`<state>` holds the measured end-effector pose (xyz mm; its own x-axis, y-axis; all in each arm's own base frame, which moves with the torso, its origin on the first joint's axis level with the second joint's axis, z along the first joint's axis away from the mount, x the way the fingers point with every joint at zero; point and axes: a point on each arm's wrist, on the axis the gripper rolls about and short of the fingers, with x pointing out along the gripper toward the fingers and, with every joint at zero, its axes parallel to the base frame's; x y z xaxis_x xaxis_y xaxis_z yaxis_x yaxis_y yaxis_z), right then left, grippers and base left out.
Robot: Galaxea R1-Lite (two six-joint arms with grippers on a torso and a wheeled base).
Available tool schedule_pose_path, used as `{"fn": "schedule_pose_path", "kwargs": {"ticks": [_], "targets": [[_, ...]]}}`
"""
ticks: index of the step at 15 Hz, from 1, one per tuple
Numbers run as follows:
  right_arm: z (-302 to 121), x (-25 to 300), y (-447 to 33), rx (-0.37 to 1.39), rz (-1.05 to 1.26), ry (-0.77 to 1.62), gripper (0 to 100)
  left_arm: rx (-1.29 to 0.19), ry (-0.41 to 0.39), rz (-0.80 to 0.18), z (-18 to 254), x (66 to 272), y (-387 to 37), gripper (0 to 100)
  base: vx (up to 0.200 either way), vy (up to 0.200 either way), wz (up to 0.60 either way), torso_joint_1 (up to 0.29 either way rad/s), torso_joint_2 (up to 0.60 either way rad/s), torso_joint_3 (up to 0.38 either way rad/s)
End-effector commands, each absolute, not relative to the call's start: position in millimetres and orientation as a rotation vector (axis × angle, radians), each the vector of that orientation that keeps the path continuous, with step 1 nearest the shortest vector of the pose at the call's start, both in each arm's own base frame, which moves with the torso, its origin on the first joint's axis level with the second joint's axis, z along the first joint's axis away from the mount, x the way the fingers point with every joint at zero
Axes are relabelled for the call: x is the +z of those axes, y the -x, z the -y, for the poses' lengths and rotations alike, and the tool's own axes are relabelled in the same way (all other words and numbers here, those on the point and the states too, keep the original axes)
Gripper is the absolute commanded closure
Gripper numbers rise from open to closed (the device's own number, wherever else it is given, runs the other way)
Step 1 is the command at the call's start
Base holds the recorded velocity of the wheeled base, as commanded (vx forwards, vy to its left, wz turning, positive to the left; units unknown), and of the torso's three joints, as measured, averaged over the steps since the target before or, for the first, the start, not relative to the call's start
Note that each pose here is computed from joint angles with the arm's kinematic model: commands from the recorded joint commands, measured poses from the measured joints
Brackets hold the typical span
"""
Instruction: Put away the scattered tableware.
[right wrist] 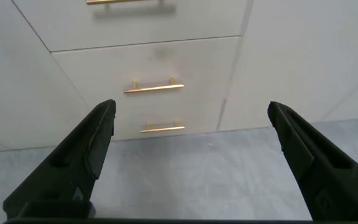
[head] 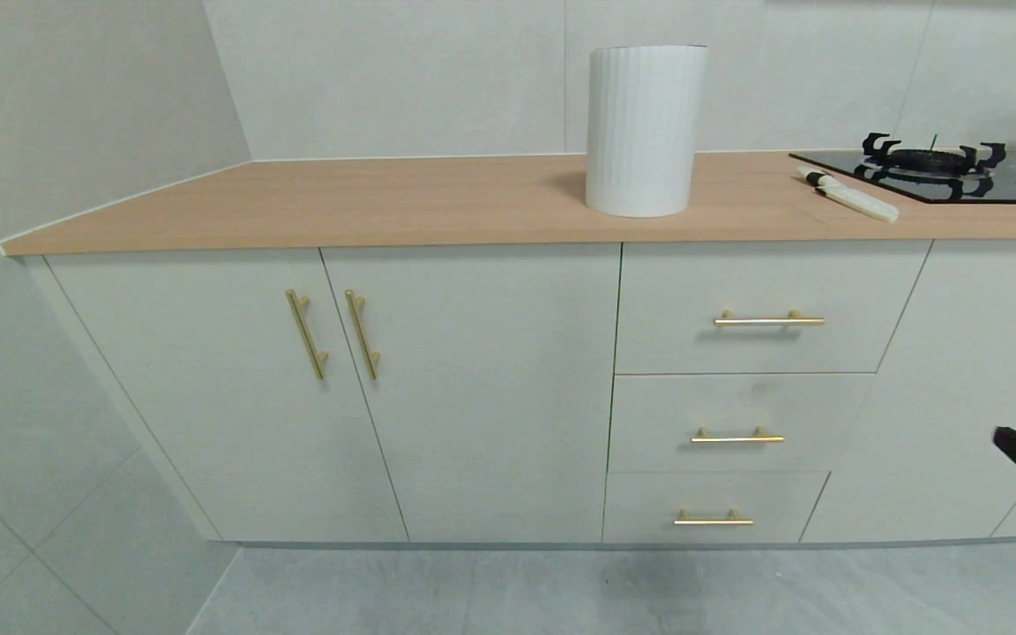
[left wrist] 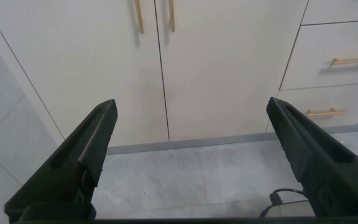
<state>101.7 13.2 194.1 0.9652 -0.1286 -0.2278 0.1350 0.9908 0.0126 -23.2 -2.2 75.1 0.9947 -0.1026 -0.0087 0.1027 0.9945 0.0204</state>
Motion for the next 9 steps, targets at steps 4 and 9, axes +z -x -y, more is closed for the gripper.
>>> {"fn": "schedule_pose_path", "kwargs": {"ticks": [4, 9], "targets": [[9, 177, 27, -0.293, 0.008, 0.056, 0, -0.103, -0.021, -0.008, 2, 75, 23, 0, 0.000, 0.000, 0.00, 0.000, 0.00, 0.000], [7, 155, 61, -0.331, 0.088, 0.075, 0, -0.103, -0.021, -0.008, 2, 75, 23, 0, 0.000, 0.000, 0.00, 0.000, 0.00, 0.000]]}}
